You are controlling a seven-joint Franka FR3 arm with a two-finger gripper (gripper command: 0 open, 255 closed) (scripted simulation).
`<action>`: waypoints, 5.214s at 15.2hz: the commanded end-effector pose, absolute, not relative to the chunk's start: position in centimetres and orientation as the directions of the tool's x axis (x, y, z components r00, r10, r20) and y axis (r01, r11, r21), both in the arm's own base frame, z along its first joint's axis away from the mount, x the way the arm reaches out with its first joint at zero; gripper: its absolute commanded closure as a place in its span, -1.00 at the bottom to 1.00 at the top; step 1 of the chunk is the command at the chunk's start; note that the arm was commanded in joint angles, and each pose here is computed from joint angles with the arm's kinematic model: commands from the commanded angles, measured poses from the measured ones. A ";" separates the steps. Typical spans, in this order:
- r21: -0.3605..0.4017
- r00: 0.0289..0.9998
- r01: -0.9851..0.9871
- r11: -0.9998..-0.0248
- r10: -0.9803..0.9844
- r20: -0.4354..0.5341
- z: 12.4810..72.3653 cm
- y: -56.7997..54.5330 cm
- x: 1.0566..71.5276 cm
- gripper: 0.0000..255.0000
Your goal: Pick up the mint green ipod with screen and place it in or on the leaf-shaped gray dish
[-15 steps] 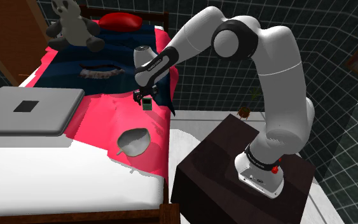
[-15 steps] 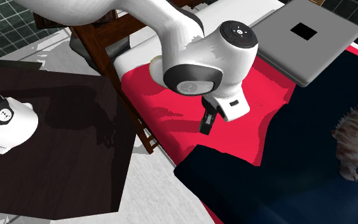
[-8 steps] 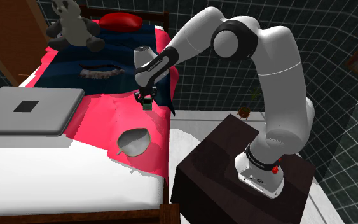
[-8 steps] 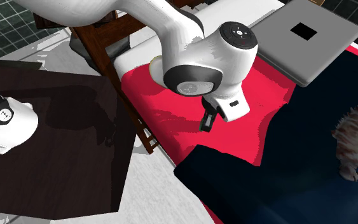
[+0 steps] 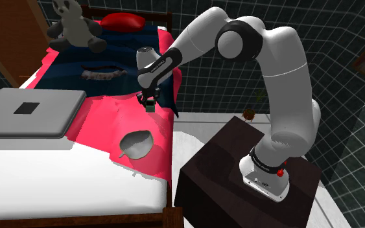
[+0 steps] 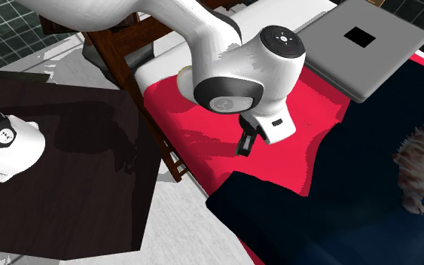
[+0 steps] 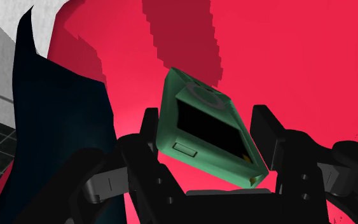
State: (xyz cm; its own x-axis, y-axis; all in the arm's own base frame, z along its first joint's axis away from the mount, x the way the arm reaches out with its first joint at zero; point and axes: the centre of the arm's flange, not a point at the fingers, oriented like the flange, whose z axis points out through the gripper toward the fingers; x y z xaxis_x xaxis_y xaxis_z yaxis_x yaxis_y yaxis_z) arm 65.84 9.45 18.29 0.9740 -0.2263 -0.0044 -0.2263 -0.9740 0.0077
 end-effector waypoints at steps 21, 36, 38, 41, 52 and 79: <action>0.008 0.974 -0.226 -0.974 -0.226 -0.005 28.8 9.4 65.8 1.00; 0.008 0.974 -0.226 -0.974 -0.226 -0.005 31.4 21.0 57.1 1.00; 0.008 0.974 -0.226 -0.974 -0.226 -0.005 31.6 23.1 55.5 1.00; 0.008 0.974 -0.226 -0.974 -0.226 -0.005 31.8 26.3 53.2 1.00; 0.008 0.974 -0.226 -0.974 -0.226 -0.005 29.1 31.6 49.2 1.00; 0.008 0.974 -0.226 -0.974 -0.226 -0.005 27.4 31.6 49.2 -1.00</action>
